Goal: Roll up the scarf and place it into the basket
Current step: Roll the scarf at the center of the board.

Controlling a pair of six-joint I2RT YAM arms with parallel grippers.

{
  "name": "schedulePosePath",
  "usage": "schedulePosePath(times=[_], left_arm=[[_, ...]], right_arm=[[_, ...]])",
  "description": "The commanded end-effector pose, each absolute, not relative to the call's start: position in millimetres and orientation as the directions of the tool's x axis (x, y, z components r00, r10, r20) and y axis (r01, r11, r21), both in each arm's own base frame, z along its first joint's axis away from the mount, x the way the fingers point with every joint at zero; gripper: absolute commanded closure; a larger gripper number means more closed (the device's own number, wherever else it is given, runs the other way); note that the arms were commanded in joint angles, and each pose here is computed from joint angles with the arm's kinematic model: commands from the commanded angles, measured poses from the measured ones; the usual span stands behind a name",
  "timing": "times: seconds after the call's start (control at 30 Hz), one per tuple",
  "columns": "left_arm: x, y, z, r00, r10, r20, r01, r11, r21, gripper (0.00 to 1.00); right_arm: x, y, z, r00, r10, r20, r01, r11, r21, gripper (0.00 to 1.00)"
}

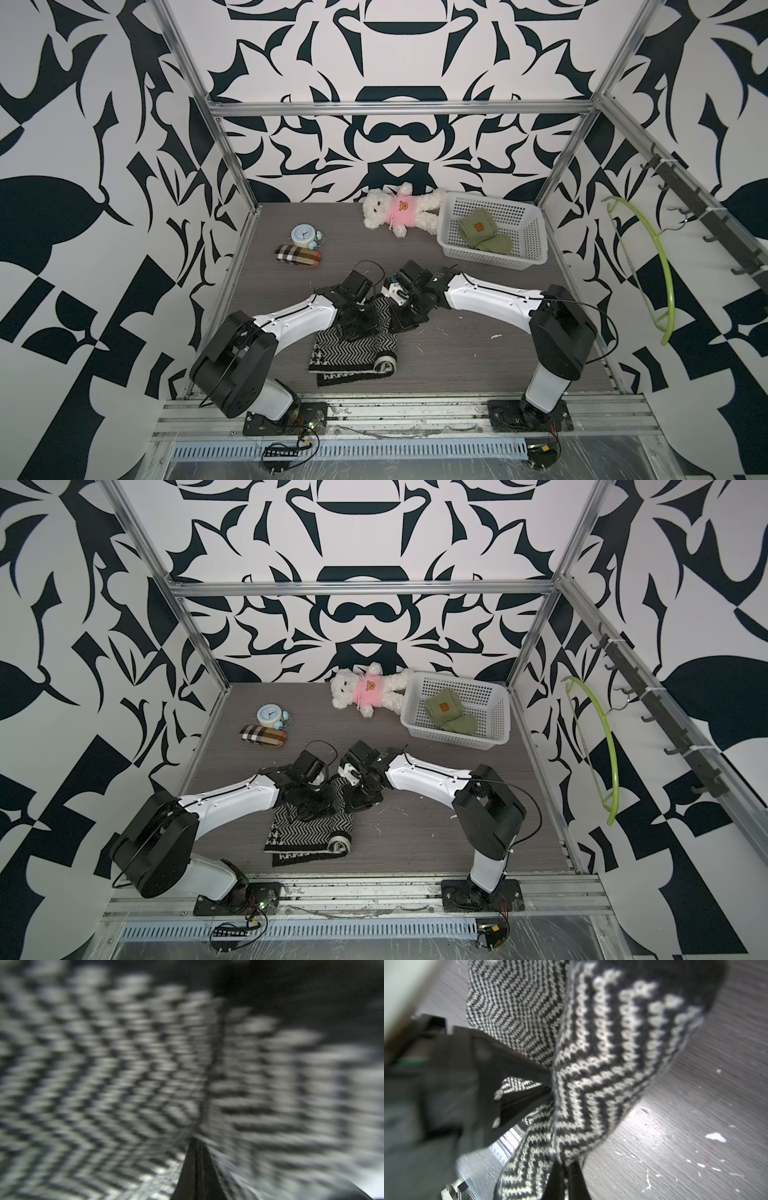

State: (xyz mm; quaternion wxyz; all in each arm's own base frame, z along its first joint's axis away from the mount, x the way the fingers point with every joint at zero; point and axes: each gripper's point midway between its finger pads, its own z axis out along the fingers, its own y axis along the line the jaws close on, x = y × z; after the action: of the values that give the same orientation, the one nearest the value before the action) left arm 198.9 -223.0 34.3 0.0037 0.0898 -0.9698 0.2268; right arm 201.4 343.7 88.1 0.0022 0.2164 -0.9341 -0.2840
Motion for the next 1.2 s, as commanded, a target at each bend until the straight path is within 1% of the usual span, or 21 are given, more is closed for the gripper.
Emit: schedulePosePath(times=[0.0,0.1,0.2,0.3,0.47,0.6,0.73,0.87,0.97,1.17], left_arm=[[184.7,-203.4,14.7,-0.979,-0.181,0.090,-0.201,0.908,-0.368,0.97],[183.4,-199.9,7.8,-0.978,-0.184,0.101,-0.209,0.909,-0.361,0.97],[184.1,-201.5,4.9,-0.978,-0.177,0.112,-0.206,0.909,-0.363,0.97],[186.6,-204.5,7.5,-0.979,-0.168,0.117,-0.200,0.908,-0.368,0.97],[195.6,-208.2,21.4,-0.984,-0.160,0.078,-0.178,0.904,-0.388,0.96],[198.5,-214.2,29.9,-0.985,-0.152,0.085,-0.173,0.898,-0.404,0.97],[206.2,-217.9,56.1,-0.989,-0.142,0.032,-0.142,0.887,-0.439,0.95],[212.5,-242.7,86.3,-0.995,-0.104,0.003,-0.088,0.826,-0.556,0.91],[211.8,-262.2,99.2,-0.998,-0.060,-0.011,-0.042,0.802,-0.596,0.87],[211.7,-282.7,88.7,-0.999,-0.032,0.016,-0.035,0.797,-0.603,0.87]], right_arm=[[211.7,347.4,104.4,-0.910,-0.379,-0.168,-0.409,0.749,0.521,0.71],[214.0,338.6,102.9,-0.914,-0.364,-0.181,-0.405,0.773,0.488,0.66],[213.8,330.5,102.1,-0.916,-0.352,-0.190,-0.400,0.790,0.464,0.64],[212.8,328.7,100.3,-0.917,-0.350,-0.191,-0.398,0.791,0.464,0.64],[212.8,334.4,99.3,-0.918,-0.351,-0.186,-0.396,0.780,0.485,0.64],[212.7,334.3,98.8,-0.914,-0.360,-0.188,-0.406,0.779,0.479,0.64],[211.8,332.7,94.9,-0.914,-0.362,-0.183,-0.405,0.781,0.475,0.64],[210.5,330.5,87.9,-0.916,-0.363,-0.173,-0.400,0.787,0.470,0.65],[211.5,329.7,85.0,-0.918,-0.356,-0.174,-0.395,0.791,0.467,0.65],[214.8,323.4,86.3,-0.926,-0.332,-0.179,-0.377,0.796,0.473,0.65]])
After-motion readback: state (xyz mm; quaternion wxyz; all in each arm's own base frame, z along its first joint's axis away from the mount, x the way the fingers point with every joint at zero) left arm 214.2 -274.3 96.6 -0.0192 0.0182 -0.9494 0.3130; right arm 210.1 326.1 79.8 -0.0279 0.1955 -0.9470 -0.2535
